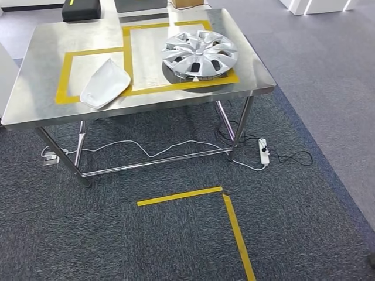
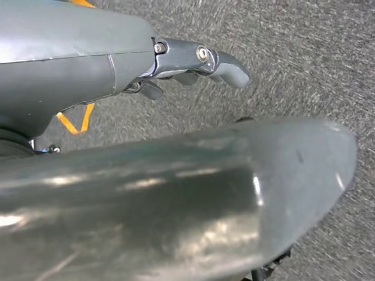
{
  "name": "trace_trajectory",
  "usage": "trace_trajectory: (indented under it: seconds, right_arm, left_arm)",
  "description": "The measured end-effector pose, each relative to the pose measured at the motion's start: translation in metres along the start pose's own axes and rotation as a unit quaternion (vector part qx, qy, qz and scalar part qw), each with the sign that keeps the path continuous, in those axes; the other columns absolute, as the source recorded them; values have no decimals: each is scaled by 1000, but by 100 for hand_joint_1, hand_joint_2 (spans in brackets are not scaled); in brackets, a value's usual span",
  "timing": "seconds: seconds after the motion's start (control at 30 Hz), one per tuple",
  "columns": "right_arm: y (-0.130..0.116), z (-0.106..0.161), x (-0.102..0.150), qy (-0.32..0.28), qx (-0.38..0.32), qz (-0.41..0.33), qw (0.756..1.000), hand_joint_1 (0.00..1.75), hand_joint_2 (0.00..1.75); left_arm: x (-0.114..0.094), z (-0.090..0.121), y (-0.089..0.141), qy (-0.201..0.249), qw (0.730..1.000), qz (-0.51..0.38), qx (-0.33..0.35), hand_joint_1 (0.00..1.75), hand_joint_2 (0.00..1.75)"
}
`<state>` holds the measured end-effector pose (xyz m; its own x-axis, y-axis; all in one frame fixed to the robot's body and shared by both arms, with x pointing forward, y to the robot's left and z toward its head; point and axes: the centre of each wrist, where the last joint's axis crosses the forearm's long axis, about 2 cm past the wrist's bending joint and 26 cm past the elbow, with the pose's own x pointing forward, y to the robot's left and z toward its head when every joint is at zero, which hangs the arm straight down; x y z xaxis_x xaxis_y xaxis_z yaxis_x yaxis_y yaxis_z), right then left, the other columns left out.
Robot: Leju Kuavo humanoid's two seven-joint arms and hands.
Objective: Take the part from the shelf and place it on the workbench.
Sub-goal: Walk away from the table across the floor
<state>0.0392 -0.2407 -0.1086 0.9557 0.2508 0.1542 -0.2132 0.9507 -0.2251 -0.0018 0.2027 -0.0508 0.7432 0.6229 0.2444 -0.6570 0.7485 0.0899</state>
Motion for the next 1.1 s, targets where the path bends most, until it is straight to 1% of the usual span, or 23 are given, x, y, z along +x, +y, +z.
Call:
trace_trajectory:
  seconds: [0.1, 0.3, 0.4, 0.5, 0.8, 0.97, 1.1]
  right_arm:
    - [-1, 0, 4, -3, -2, 0, 1000, 0, 0]
    - [-2, -1, 6, 11, 0, 0, 1000, 0, 0]
    - [-2, -1, 6, 13, 1, -1, 1000, 0, 0]
    - [-3, -1, 6, 11, 0, 0, 1000, 0, 0]
    - [-2, -1, 3, 5, -1, 8, 1000, 0, 0]
    - [-2, -1, 4, -3, -1, 16, 1000, 0, 0]
    - [-2, -1, 6, -11, -1, 18, 1000, 0, 0]
  left_arm:
    - [1, 2, -2, -11, 1000, -18, -20, 0, 0]
    - [5, -2, -9, -62, 988, -96, -106, 0, 0]
    - [5, -7, -11, -74, 982, -120, -125, 0, 0]
    - [4, -9, -10, -76, 979, -135, -136, 0, 0]
    - [0, -9, -4, -54, 982, -130, -128, 0, 0]
    - [3, -11, -5, -35, 993, -76, -85, 0, 0]
    - [4, -15, -9, -26, 997, -49, -60, 0, 0]
